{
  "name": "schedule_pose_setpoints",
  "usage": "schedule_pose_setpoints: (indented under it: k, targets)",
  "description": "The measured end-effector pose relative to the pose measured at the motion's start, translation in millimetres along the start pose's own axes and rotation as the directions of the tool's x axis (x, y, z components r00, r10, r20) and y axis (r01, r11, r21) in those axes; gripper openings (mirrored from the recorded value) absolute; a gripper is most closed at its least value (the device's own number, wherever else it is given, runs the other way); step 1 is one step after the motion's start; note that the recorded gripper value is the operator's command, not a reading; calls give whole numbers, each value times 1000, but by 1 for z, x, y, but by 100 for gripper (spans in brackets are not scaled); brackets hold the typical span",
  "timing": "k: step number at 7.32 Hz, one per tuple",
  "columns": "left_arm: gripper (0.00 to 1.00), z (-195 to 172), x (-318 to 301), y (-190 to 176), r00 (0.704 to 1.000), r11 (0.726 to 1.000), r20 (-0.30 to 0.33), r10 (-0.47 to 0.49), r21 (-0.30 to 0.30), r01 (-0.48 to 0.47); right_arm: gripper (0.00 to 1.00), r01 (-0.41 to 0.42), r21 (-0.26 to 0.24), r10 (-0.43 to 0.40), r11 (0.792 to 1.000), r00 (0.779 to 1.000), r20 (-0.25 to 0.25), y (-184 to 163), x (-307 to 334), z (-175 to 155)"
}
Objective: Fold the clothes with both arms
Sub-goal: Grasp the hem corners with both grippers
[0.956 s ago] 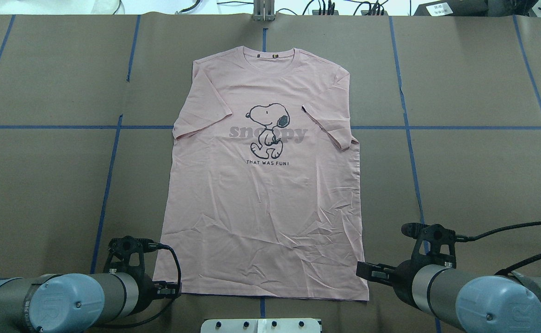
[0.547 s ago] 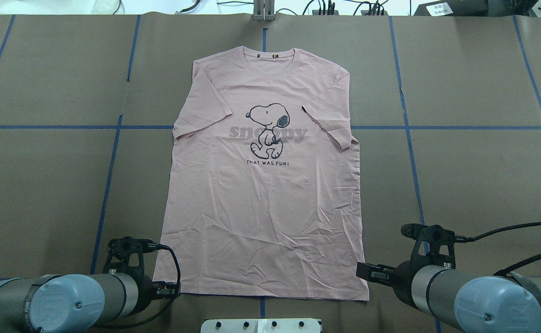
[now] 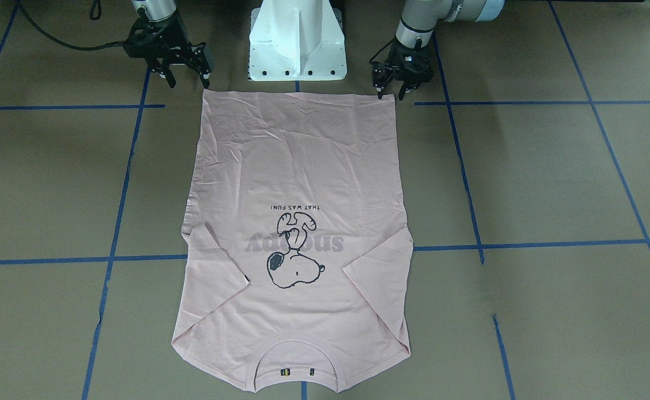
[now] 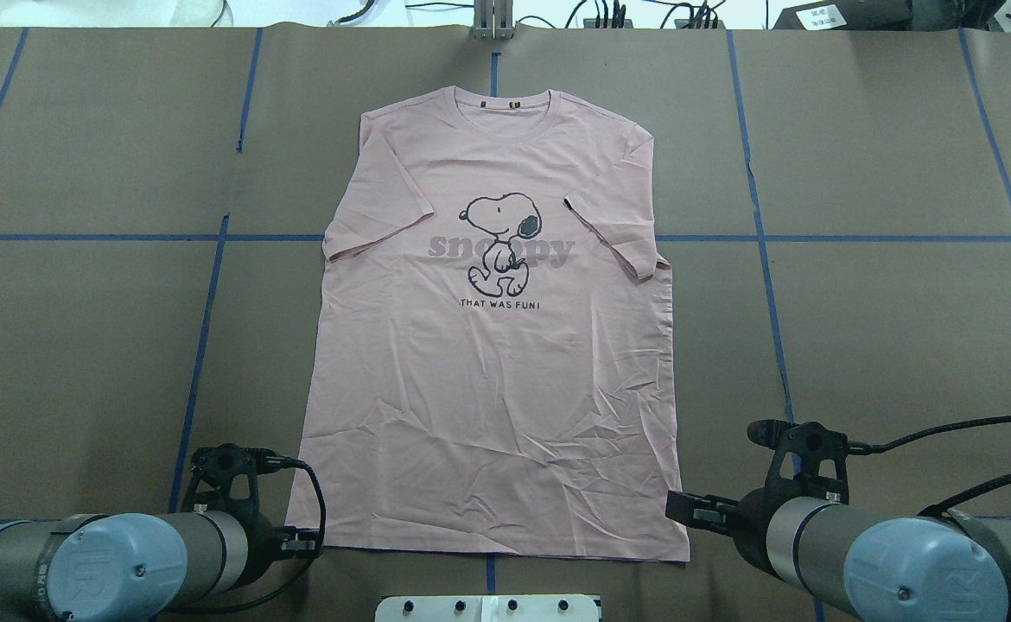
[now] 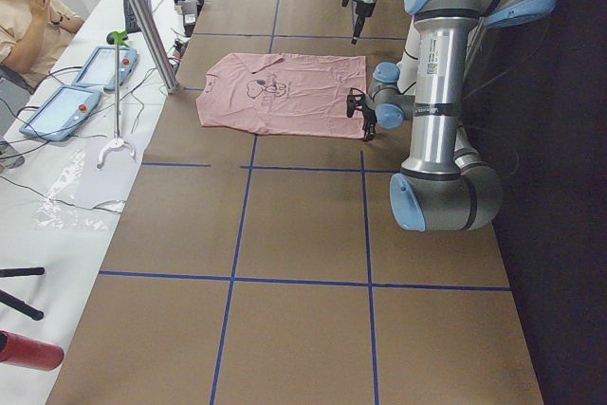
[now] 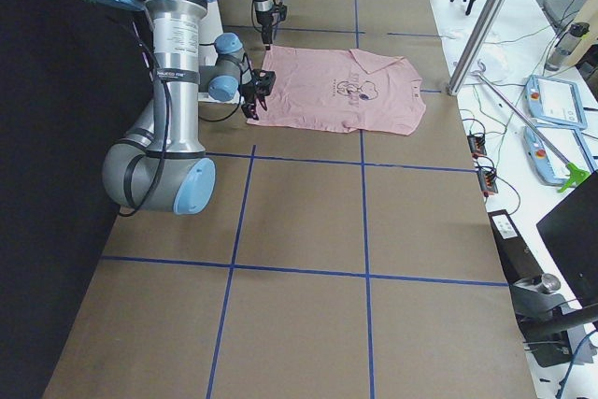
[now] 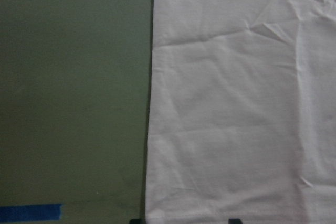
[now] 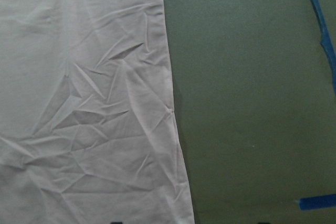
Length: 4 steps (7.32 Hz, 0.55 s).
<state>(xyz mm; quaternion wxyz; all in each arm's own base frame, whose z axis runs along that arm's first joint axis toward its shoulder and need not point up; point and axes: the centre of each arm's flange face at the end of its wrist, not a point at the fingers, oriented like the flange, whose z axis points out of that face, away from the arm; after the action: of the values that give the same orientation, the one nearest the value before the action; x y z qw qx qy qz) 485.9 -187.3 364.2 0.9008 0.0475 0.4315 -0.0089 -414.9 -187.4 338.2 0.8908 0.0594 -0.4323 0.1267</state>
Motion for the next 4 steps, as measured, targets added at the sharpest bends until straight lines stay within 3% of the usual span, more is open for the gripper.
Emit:
schedule_pose_setpoints:
  k: [4]
  targets:
    - [0,0,1,2,1000,1000,-1,-3,-3,3,89,1,0,-1,1000,1000,-3,0,1,1]
